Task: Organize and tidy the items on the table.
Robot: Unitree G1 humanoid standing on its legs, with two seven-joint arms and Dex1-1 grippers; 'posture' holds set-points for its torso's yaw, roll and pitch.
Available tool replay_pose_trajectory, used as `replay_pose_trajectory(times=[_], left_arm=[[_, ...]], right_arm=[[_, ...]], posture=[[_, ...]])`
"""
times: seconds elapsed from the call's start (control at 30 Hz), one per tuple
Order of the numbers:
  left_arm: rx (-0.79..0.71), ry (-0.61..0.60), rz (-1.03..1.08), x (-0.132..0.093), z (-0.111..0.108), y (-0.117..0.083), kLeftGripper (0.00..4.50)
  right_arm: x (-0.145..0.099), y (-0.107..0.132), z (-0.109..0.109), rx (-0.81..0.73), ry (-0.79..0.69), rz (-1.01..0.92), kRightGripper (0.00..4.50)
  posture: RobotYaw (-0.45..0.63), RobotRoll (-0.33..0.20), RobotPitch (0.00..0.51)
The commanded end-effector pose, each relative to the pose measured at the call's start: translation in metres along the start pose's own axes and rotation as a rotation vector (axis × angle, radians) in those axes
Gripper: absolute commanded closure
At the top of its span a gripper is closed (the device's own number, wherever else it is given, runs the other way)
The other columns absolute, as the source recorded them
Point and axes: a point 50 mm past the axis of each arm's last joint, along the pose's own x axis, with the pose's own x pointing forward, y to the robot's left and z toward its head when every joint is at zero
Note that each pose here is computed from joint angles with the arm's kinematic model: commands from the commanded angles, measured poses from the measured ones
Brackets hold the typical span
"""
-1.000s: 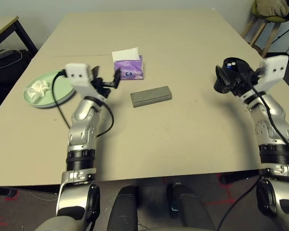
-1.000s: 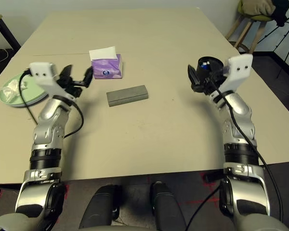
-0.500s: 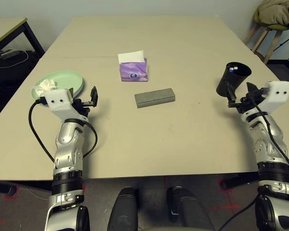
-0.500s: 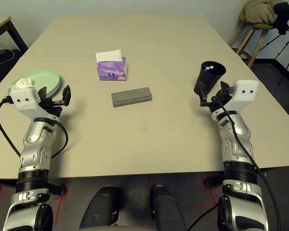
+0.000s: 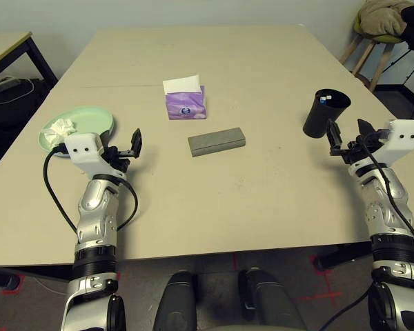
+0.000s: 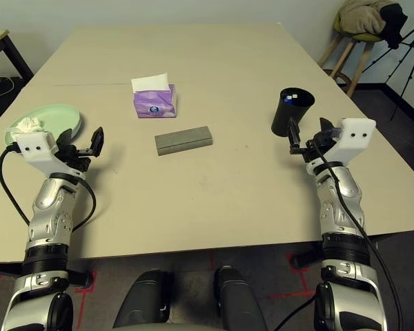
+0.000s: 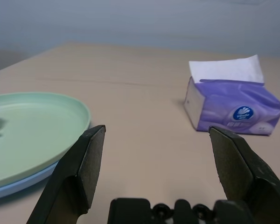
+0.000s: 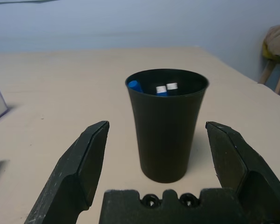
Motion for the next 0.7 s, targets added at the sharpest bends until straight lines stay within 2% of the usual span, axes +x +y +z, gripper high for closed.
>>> replay_pose_trajectory(times=[0.03,0.7], left_arm=[[0.015,0.040,-0.005,-0.0033,-0.0055,0.0038,0.00],[0.063,0.086,-0.042,-0.0038,-0.0019,0.0130,0.00]], right_arm=[[-0.0025,-0.0002,-0.0012,-0.008,0.015,-0.001,0.02],[-0.0020,0.0021,-0.0028,-0.025,0.024,-0.039,0.02]], posture=[[0.16,0.000,0.072],[0.16,0.000,0.066]])
